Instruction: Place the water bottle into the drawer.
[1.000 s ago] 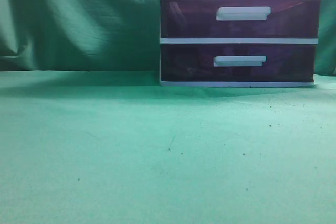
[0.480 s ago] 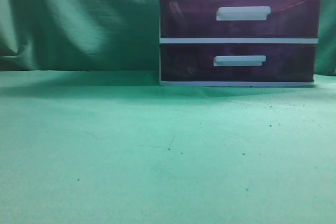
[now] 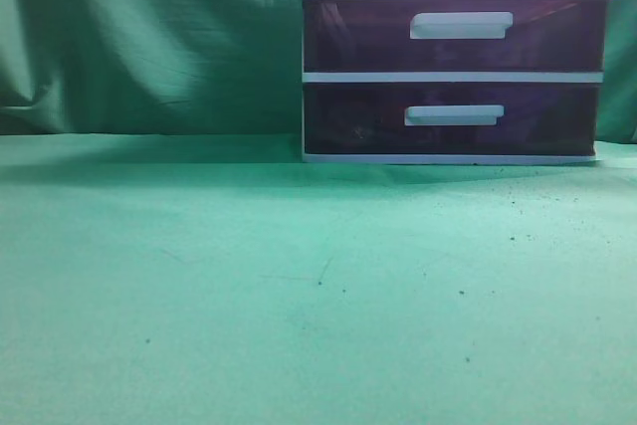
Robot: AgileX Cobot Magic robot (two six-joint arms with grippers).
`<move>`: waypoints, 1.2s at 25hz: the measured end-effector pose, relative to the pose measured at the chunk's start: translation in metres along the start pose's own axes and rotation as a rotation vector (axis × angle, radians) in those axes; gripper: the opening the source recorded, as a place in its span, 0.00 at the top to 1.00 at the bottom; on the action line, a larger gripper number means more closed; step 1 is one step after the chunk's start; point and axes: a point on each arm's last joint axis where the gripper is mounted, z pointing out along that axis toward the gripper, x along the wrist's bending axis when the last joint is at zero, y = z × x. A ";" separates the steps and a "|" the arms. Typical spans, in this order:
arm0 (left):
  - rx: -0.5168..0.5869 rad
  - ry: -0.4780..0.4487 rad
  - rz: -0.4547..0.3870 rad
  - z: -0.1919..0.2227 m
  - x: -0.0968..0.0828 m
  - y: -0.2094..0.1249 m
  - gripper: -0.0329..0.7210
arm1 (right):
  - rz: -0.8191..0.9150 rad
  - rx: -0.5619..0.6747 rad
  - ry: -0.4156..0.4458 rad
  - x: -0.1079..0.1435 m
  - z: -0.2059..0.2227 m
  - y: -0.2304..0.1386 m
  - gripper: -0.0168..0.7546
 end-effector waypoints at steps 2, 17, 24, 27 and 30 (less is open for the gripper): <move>0.000 0.000 0.000 0.000 0.000 0.000 0.96 | 0.034 -0.029 -0.040 -0.003 -0.001 0.007 0.98; 0.000 0.000 0.000 0.000 0.000 0.000 0.96 | 0.091 -0.054 -0.472 -0.028 -0.034 -0.001 0.98; 0.000 0.000 0.000 0.000 0.000 0.000 0.96 | -0.042 -0.095 -0.473 -0.014 -0.052 -0.035 0.98; 0.000 0.000 0.000 0.000 0.000 0.000 0.96 | -0.001 -0.107 -0.625 -0.020 -0.055 -0.056 0.98; 0.000 0.000 0.000 0.000 0.000 0.000 0.96 | 0.042 -0.054 -0.741 -0.028 -0.054 -0.078 0.98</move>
